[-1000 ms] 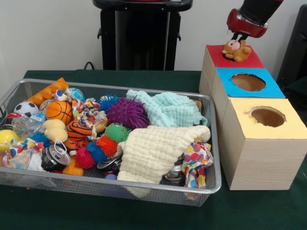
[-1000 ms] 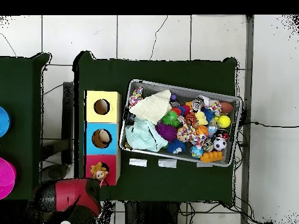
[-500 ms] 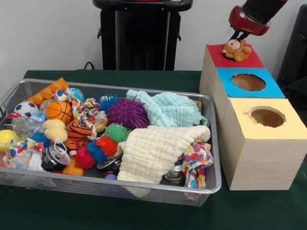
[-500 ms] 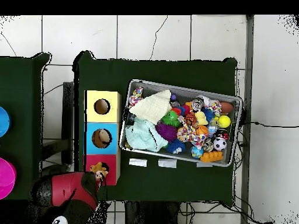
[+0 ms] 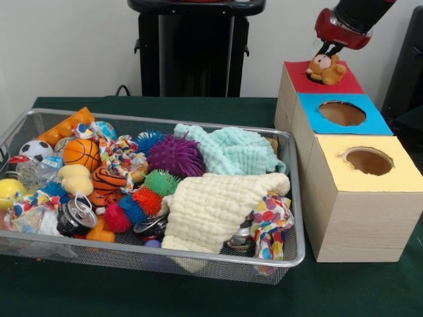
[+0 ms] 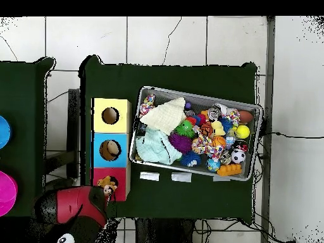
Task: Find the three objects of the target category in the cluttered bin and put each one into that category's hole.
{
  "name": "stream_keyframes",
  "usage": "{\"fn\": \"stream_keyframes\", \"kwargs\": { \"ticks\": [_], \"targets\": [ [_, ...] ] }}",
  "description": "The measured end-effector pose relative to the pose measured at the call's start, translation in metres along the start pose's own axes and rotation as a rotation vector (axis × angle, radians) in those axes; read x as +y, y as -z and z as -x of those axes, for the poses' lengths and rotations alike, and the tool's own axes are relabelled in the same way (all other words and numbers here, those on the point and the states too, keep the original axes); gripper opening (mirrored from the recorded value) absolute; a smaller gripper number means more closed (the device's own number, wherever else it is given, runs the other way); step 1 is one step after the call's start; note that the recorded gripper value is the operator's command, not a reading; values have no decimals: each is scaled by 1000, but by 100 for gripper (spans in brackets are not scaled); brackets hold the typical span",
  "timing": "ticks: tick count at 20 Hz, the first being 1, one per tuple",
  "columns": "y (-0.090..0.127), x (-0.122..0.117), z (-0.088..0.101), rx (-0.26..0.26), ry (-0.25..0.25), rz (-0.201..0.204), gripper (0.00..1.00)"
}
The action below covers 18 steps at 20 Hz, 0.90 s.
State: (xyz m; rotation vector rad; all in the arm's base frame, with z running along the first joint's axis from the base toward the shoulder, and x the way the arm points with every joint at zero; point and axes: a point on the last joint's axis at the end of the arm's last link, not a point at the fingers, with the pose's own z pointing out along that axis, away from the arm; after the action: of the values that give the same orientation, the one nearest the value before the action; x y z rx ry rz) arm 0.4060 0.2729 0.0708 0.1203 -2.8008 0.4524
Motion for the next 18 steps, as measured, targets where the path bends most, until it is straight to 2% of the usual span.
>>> {"fn": "stream_keyframes", "kwargs": {
  "ticks": [7,18],
  "targets": [
    [0,-4,2,20,-25,36,0],
    [0,-4,1,5,-22,36,0]
  ]
}}
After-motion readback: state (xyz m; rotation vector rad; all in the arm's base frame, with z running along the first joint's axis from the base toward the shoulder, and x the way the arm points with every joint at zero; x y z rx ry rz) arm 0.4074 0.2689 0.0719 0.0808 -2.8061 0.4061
